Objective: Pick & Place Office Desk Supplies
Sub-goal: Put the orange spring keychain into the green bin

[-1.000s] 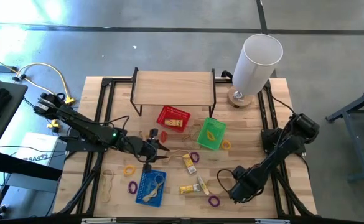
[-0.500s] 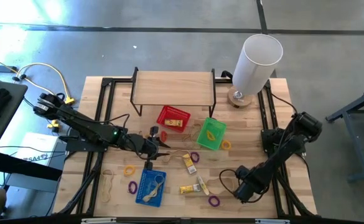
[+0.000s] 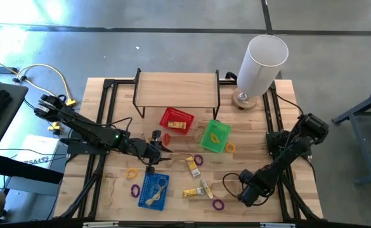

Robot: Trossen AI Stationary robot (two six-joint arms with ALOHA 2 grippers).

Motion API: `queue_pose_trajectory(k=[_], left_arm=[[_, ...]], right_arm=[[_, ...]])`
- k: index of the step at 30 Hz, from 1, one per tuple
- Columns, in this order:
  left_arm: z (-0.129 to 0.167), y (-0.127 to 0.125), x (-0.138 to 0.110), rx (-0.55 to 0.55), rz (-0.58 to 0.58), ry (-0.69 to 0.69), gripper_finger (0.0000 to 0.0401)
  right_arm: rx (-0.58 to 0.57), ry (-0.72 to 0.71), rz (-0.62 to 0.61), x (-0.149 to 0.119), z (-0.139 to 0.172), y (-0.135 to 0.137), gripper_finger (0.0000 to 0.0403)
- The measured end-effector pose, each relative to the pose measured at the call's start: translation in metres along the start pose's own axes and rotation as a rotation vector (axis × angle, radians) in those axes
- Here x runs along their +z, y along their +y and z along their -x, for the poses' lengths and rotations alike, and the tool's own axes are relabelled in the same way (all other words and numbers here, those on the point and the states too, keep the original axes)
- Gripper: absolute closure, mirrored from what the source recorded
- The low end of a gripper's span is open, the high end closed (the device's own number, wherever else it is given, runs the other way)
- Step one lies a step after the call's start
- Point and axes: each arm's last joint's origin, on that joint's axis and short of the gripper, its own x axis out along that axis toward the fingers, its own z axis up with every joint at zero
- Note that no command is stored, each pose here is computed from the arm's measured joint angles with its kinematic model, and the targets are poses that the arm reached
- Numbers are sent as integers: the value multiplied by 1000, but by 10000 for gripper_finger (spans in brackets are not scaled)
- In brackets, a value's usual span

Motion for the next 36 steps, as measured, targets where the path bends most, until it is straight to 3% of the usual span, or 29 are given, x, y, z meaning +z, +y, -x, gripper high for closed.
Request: queue_pose_trajectory(k=[6,18,25,30,36], left_arm=[[0,0,0,0,31,0,277],[0,0,0,1,4,-5,277],[0,0,0,1,103,4,277],[0,-1,-1,-1,174,4,277],[2,-6,-1,-22,173,3,277]], right_arm=[[2,4,48,0,1,-1,389],[0,-77,155,-2,15,6,398],[-81,-226,256,7,47,15,399],[-93,-333,387,14,73,25,399],[-126,-478,560,24,100,28,399]])
